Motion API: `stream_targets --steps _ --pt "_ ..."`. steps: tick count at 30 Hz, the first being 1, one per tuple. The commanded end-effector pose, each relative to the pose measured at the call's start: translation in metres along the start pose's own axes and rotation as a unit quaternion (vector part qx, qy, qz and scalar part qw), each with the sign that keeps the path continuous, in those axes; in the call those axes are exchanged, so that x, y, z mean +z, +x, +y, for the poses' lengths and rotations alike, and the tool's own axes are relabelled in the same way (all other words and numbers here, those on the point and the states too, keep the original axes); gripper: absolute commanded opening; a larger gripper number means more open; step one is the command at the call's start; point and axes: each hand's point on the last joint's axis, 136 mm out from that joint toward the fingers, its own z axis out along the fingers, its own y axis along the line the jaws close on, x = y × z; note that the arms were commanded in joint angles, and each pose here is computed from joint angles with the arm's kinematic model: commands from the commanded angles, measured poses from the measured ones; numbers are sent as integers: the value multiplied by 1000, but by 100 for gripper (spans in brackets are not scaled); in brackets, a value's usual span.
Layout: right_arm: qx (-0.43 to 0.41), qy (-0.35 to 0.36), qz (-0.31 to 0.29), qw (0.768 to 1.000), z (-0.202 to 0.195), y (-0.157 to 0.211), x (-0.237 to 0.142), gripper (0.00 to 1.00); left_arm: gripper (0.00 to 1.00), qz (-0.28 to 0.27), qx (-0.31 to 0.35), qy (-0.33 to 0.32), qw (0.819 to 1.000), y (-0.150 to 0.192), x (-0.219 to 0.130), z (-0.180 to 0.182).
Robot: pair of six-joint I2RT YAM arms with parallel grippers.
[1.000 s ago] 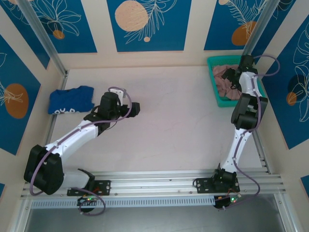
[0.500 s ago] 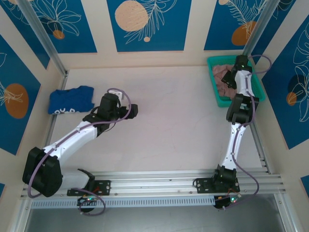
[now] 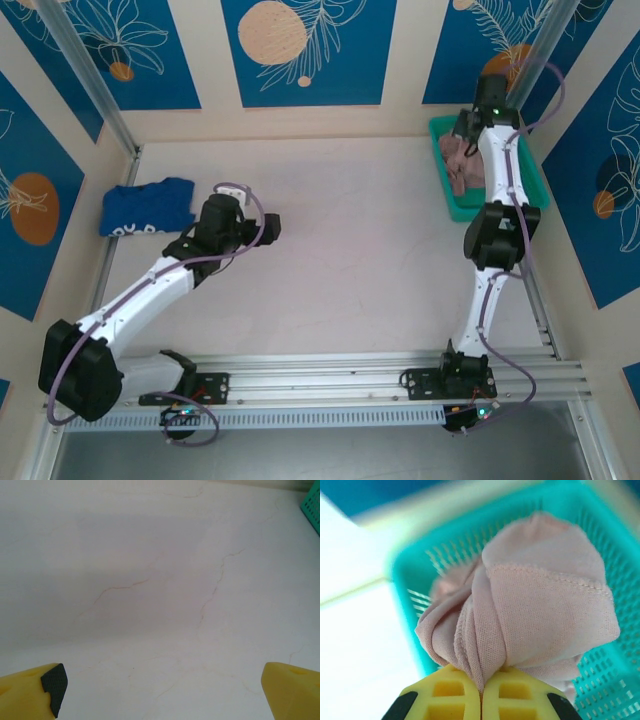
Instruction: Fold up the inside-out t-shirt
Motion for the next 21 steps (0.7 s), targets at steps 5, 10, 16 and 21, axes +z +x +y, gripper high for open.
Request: stream_targets --steps 5,10,16,21 --pt "-90 -75 -318 941 90 -115 -277 0 100 -51 -24 -18 998 -12 -35 10" --pt "-111 -207 -351 906 143 -90 -381 0 100 -69 -29 -36 997 -13 -53 20" --pt "-122 -363 -264 885 201 -23 -419 0 100 -95 -39 -73 992 -13 -87 40" --pt "-98 -458 -120 875 235 45 -396 0 100 -124 -70 -80 987 -4 -125 55"
